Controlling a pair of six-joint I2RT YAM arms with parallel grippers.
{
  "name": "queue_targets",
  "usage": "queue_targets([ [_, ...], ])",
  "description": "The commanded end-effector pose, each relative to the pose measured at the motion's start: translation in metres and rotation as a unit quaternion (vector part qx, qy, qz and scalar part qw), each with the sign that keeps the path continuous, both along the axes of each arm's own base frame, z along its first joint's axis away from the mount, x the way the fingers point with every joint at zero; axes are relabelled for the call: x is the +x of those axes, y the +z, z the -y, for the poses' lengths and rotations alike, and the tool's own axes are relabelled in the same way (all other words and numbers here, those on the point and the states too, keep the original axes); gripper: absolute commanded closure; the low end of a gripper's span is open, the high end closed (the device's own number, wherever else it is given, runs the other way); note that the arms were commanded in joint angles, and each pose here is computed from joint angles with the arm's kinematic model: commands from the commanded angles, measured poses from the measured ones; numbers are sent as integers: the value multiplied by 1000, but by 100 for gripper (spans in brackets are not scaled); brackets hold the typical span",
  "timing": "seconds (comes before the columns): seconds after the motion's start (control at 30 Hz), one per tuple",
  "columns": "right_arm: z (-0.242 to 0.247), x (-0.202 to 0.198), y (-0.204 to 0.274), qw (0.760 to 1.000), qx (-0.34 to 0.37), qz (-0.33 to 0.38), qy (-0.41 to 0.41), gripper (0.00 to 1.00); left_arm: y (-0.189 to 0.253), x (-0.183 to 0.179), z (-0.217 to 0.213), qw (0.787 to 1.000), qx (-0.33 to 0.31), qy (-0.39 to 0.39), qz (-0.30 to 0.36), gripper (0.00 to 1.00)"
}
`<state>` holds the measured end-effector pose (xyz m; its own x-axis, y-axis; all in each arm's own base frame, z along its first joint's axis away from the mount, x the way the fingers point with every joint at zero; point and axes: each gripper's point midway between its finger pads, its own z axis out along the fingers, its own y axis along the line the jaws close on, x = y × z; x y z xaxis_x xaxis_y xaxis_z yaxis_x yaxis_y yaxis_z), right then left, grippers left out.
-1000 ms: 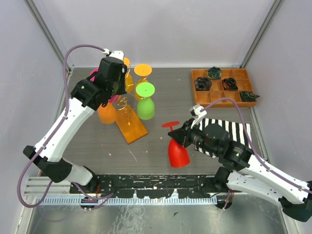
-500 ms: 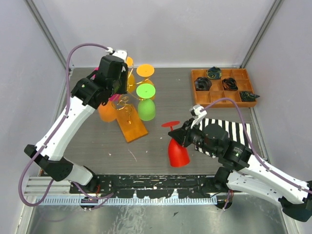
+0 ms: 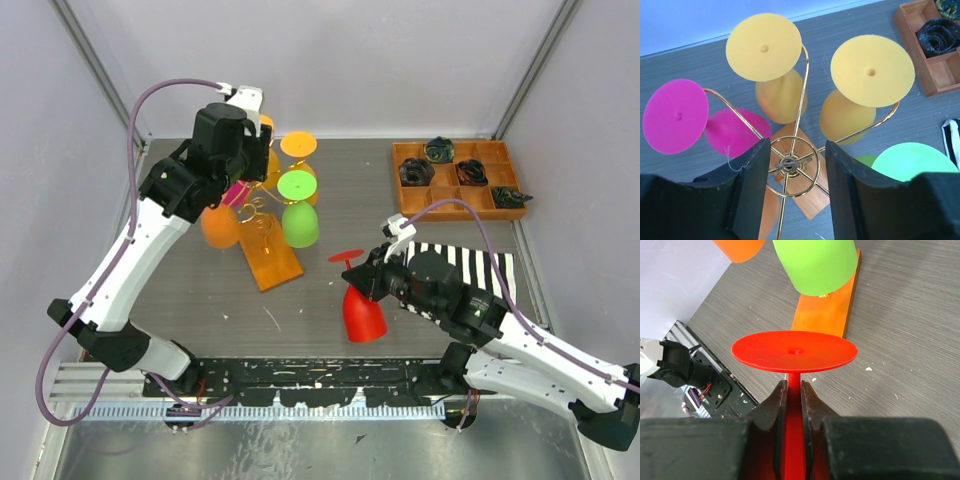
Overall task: Place the wine glass upside down on the wine glass rack
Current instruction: Adjust the wine rack at the center of the board.
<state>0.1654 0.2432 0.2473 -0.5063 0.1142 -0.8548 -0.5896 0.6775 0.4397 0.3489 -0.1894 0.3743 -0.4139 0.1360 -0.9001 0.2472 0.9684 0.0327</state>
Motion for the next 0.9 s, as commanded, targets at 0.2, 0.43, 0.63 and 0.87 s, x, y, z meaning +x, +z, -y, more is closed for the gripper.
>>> queue_targets([
  [0.2, -6, 6, 12, 1000, 16, 23, -1, 99, 34, -3, 18, 985, 61, -137, 91, 35],
  [0.43, -6, 4, 10, 1000, 13, 21, 1, 99, 28, -4, 13, 972, 1, -221, 77, 34],
  [0.63, -7, 3, 11, 1000, 14, 20, 5, 99, 16, -6, 13, 959, -26, -275, 67, 35],
  [0.87, -8, 2, 15, 1000, 17, 21, 9, 99, 4, -1, -2, 960, -40, -274, 47, 37],
])
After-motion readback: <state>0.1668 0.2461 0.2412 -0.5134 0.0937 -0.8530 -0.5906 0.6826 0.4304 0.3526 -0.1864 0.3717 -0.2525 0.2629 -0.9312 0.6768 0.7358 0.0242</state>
